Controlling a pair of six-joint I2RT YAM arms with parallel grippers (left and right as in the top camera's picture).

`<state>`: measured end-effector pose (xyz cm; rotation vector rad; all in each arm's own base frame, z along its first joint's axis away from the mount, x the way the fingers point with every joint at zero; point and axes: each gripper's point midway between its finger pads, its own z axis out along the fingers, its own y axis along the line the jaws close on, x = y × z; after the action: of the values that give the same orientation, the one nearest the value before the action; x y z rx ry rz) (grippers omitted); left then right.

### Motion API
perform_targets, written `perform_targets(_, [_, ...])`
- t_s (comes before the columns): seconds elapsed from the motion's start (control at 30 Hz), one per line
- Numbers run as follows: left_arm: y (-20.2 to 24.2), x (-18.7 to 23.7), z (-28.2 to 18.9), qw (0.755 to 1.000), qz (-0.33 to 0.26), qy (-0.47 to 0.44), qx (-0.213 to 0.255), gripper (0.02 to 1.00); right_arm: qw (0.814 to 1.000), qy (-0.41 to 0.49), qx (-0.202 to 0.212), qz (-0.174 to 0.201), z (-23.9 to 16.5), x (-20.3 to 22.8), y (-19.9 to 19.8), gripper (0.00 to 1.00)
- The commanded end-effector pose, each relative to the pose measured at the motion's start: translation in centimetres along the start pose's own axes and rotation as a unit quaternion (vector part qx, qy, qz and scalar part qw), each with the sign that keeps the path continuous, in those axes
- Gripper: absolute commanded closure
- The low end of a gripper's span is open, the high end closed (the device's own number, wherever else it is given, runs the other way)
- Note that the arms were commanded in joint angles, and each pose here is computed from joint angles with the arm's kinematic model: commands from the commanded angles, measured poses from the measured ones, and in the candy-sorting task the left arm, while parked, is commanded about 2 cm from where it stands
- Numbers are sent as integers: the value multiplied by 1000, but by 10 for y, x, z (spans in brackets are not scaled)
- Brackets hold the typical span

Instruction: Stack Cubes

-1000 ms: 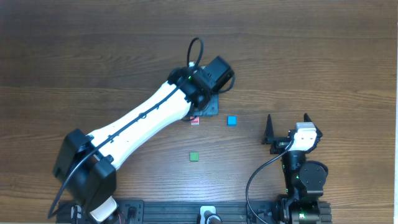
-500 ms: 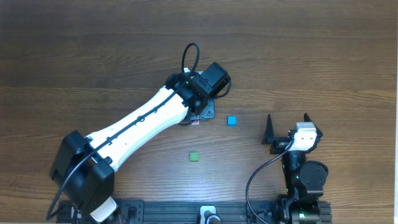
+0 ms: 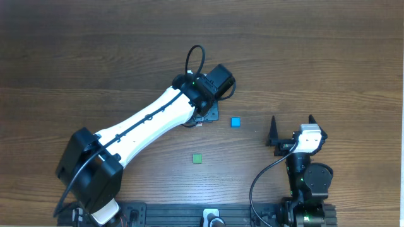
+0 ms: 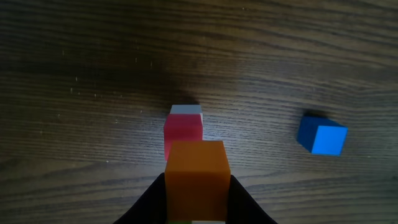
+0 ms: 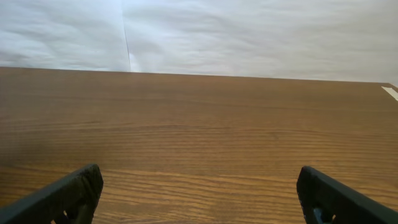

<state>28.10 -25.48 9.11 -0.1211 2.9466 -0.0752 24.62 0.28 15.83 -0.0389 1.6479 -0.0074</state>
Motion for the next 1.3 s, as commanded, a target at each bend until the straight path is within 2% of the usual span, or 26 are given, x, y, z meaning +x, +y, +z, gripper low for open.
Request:
perform_targets(0.03, [2, 4, 13, 1000, -4, 9, -16, 847, 1000, -1, 2, 0, 0, 2, -1, 12])
perform_targets(1.3, [5, 13, 25, 999, -5, 35, -27, 844, 1000, -1, 2, 0, 0, 2, -1, 7])
